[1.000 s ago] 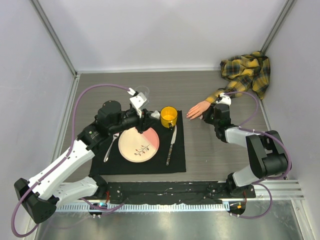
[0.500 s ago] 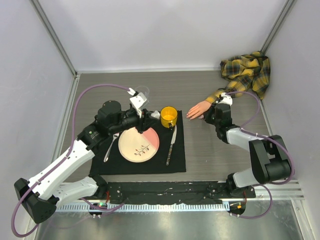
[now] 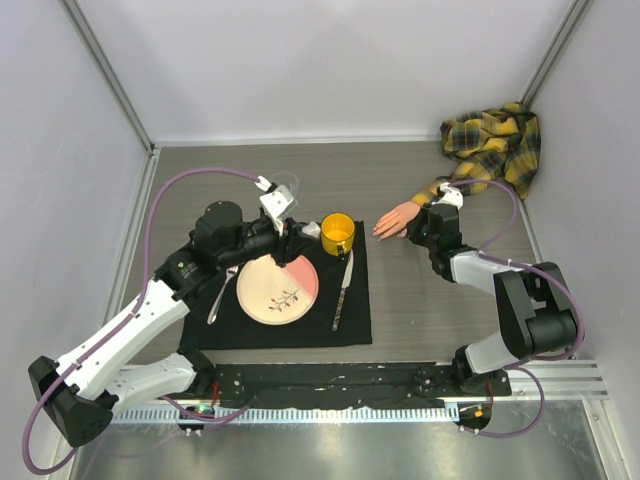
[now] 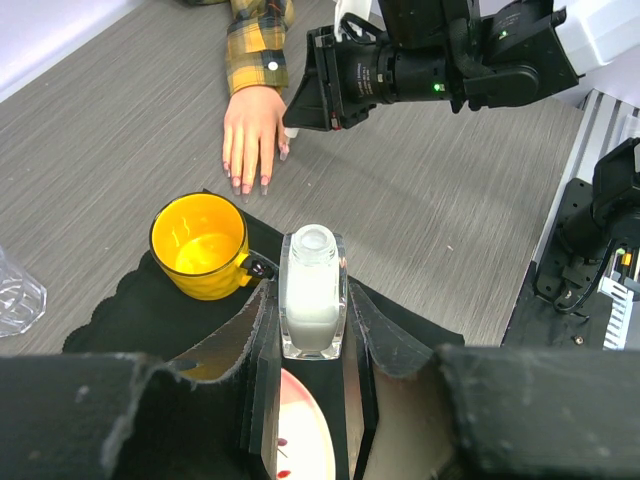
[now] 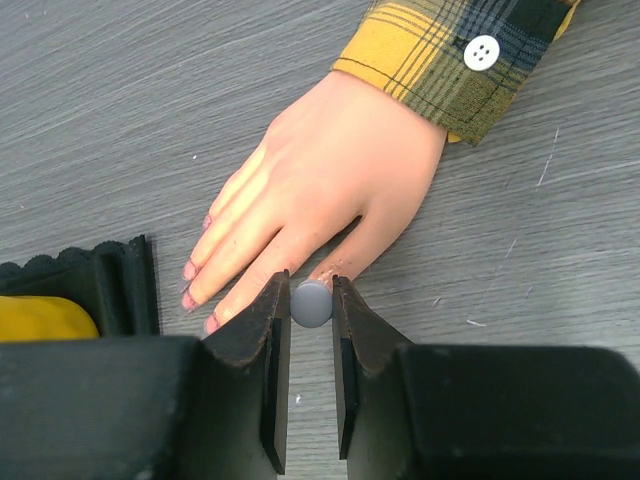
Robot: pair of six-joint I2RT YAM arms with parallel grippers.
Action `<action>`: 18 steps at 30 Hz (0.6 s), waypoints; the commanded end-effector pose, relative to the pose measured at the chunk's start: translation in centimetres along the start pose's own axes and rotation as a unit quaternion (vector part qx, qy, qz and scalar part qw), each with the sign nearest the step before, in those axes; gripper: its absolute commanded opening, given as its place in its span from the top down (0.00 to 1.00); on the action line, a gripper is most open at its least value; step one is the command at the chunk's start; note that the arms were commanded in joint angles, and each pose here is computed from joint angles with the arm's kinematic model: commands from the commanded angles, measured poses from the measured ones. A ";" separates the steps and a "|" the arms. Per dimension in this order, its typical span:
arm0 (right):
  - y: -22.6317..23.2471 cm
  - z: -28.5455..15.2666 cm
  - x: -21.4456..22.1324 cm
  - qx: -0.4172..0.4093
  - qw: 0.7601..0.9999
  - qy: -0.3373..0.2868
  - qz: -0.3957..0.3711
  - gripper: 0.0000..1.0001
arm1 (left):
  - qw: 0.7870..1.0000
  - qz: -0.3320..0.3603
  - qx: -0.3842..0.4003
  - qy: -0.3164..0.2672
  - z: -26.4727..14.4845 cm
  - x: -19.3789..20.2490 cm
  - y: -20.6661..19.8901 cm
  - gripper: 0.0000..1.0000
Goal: Paint the nails
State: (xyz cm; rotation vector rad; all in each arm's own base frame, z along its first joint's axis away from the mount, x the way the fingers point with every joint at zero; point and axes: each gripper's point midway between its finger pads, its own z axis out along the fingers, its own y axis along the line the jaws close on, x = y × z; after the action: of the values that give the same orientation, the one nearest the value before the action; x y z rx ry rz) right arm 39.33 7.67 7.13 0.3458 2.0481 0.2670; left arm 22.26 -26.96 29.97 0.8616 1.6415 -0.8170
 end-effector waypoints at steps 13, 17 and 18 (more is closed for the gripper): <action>2.2 -0.1 -1.5 -0.048 0.999 -0.014 0.014 0.99 | 0.999 0.024 0.008 -0.036 -0.1 -2.0 -0.3 1.00; 1.3 -1.8 -2.1 -0.028 0.999 -0.028 0.024 0.99 | 0.999 0.025 0.008 -0.038 -0.2 -2.1 -0.3 1.00; 1.2 -2.0 -2.2 -0.024 0.999 -0.031 0.022 0.99 | 0.999 0.024 0.009 -0.038 -0.1 -2.1 -0.3 1.00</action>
State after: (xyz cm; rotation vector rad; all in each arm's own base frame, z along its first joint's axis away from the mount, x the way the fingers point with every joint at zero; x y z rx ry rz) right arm 38.88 8.73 7.26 0.3295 2.0589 0.3393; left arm 22.27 -26.96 29.98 0.8638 1.6394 -0.8149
